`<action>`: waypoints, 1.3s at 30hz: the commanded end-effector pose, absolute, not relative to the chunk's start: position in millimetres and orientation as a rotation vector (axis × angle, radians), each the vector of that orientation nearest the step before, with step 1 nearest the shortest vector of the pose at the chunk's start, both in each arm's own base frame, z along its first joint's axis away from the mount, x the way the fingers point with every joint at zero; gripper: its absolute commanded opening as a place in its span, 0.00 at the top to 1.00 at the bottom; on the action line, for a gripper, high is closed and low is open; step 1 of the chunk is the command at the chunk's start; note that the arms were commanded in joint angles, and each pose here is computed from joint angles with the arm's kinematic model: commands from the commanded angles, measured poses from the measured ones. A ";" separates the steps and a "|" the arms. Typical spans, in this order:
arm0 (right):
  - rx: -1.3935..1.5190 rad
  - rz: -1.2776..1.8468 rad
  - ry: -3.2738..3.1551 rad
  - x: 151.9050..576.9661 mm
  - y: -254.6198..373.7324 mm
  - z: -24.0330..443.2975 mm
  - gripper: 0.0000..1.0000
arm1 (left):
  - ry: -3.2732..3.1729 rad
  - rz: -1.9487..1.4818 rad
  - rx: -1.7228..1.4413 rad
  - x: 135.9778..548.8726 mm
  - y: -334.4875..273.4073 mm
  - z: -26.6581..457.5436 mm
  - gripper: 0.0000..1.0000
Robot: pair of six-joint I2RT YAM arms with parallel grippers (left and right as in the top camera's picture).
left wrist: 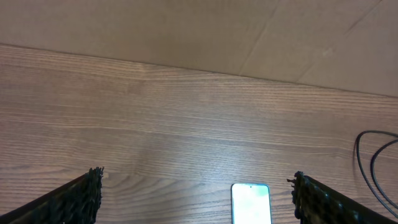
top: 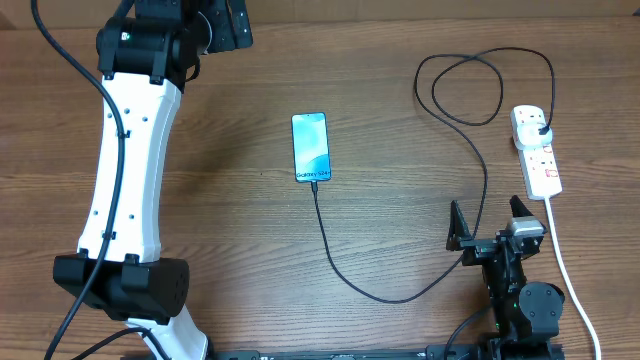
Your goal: Plug charger to phone and switch on socket
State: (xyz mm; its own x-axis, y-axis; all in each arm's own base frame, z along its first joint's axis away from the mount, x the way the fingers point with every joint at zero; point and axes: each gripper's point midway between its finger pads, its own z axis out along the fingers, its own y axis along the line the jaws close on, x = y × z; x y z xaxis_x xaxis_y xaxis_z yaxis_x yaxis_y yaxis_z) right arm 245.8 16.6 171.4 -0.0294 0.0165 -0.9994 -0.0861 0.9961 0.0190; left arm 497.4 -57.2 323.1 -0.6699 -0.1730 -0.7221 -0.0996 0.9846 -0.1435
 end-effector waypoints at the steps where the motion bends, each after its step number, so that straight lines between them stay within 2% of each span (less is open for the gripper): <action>1: -0.060 0.081 1.593 245.8 17.9 170.0 0.00 | 2.311 -0.100 -0.178 497.9 -56.2 321.8 0.00; 12: -0.060 0.081 1.593 245.8 17.9 170.0 0.00 | 2.472 0.038 -0.177 464.6 -39.4 290.6 0.00; 28: -0.060 0.081 1.593 245.8 17.9 170.0 0.00 | 2.246 0.059 -0.158 345.8 6.0 238.6 0.00; 39: -0.060 0.081 1.593 245.8 17.9 170.0 0.00 | 1.905 -0.025 -0.048 283.4 2.1 256.4 0.00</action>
